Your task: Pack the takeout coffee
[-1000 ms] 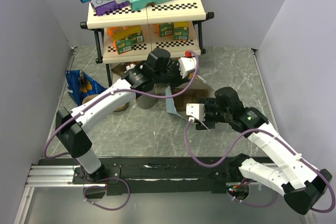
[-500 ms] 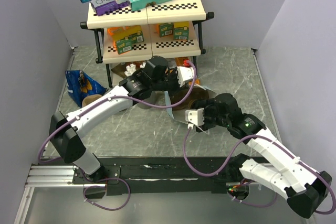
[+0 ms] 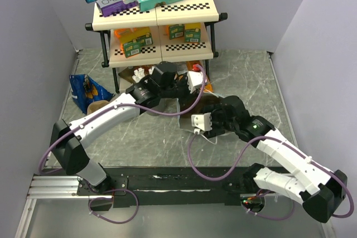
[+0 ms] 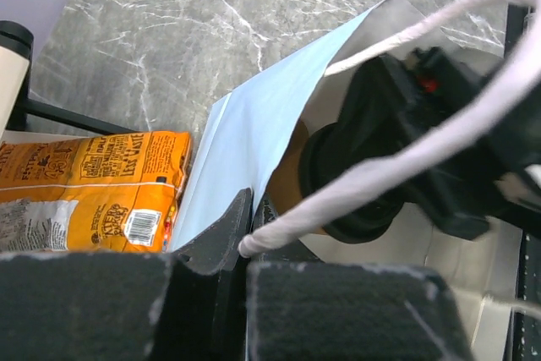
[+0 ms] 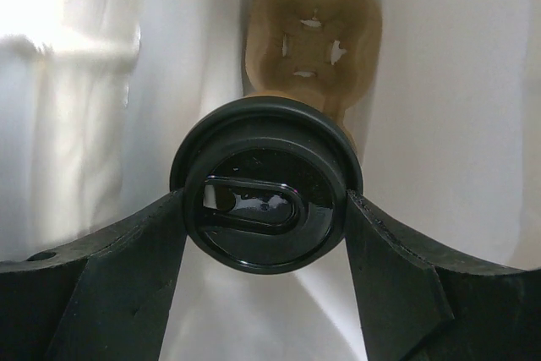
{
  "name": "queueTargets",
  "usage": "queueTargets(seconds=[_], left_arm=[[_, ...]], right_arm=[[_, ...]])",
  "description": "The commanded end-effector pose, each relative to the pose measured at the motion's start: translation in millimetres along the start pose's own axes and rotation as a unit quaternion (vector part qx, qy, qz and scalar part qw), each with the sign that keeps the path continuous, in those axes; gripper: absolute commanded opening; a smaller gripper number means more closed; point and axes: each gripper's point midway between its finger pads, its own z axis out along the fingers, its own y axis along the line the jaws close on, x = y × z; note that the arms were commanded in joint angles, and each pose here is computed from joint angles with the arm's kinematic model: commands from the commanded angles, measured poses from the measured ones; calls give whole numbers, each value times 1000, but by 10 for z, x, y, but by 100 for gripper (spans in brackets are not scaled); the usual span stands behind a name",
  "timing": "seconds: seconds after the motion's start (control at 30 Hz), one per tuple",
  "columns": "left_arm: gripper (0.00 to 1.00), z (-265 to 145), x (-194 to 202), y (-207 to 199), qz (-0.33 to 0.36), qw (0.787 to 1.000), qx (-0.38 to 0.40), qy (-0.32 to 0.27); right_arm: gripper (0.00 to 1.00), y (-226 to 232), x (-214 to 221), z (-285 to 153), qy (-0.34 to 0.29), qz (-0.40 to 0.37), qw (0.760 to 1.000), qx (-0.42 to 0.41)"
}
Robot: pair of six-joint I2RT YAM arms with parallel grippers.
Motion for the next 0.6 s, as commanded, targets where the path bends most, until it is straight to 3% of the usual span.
queueTargets(seconds=[0.0, 0.2, 0.37, 0.57], left_arm=[[1, -124, -171, -95, 3, 999, 11, -32], [1, -163, -226, -92, 16, 999, 10, -41], [1, -160, -250, -113, 11, 999, 16, -43], [1, -183, -283, -136, 4, 999, 18, -50]], right_arm=[[0, -189, -132, -51, -22, 42, 999, 19], [0, -173, 20, -73, 6, 53, 998, 34], [0, -348, 65, -118, 21, 29, 997, 75], [0, -350, 109, -79, 35, 1, 997, 64]])
